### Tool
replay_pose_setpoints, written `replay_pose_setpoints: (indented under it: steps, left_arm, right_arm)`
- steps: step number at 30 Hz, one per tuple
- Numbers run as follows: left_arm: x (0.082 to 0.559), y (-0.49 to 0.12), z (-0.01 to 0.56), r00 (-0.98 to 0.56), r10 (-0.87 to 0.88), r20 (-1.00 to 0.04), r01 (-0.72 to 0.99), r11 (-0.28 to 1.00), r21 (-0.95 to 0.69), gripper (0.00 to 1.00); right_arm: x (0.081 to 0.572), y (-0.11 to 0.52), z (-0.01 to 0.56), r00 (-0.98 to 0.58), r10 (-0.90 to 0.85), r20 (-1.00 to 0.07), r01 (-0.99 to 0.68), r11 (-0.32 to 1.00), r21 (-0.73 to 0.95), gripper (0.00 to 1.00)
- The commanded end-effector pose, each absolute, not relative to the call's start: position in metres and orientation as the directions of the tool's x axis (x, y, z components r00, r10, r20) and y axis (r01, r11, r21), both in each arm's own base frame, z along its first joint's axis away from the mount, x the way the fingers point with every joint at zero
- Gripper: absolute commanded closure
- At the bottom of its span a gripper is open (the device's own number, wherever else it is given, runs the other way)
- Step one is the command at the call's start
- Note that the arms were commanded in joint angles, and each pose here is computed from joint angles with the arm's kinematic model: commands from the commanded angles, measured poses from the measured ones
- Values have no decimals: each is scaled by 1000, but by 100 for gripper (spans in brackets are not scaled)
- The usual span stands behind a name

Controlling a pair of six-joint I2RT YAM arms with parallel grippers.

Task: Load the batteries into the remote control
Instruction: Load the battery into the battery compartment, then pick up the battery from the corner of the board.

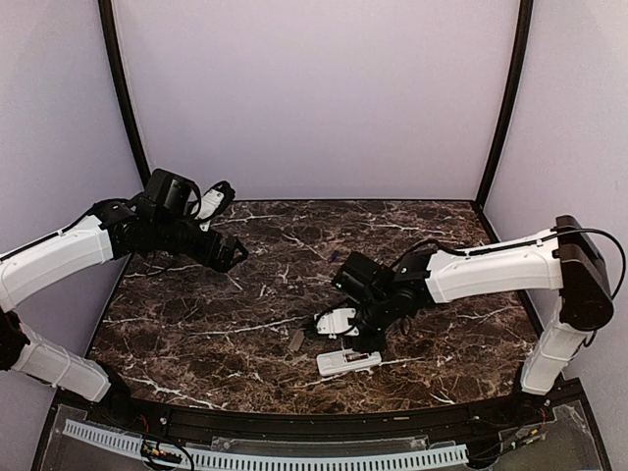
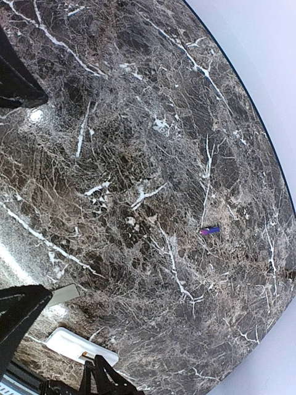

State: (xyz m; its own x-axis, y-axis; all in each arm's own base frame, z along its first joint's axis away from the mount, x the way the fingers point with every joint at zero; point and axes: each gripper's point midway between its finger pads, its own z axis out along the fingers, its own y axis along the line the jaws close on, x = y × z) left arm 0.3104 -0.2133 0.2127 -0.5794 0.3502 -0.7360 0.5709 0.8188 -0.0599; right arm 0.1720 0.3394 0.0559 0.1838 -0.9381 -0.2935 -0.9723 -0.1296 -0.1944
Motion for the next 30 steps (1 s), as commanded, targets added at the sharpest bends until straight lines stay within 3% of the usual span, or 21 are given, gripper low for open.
replay_pose_setpoints:
  steps: [1,4,7,11,14,20,30]
  left_arm:
    - [308,-210,221,-566,351,-746,576,816,-53,1]
    - [309,-210,222,-561,348,-751,574,817,-50,1]
    - [310,-210,223,-560,346,-753,572,819,-50,1]
    - [312,-209,225,-566,333,-754,560,826,-56,1]
    - [312,-206,226,-574,320,-753,549,833,-65,1]
    - [311,-204,232,-571,308,-761,548,834,-73,1]
    - [304,-205,232,-563,301,-770,566,819,-93,1]
  right_arm:
    - [199,373,127,80,-863,-499,-973,42,-229,77]
    - [247,378,170,-107,-774,-624,-938,287,-195,70]
    - [312,361,191,-346,-639,-687,-802,581,-137,48]
    - [382,344,197,-629,-386,-674,-533,846,12,43]
    - [415,350,179,-718,-259,-646,-389,919,64,42]
    - [472,351,158,-736,-111,-667,-152,988,4,39]
    - [494,357,77,-799,-45,-600,-58,998,3,43]
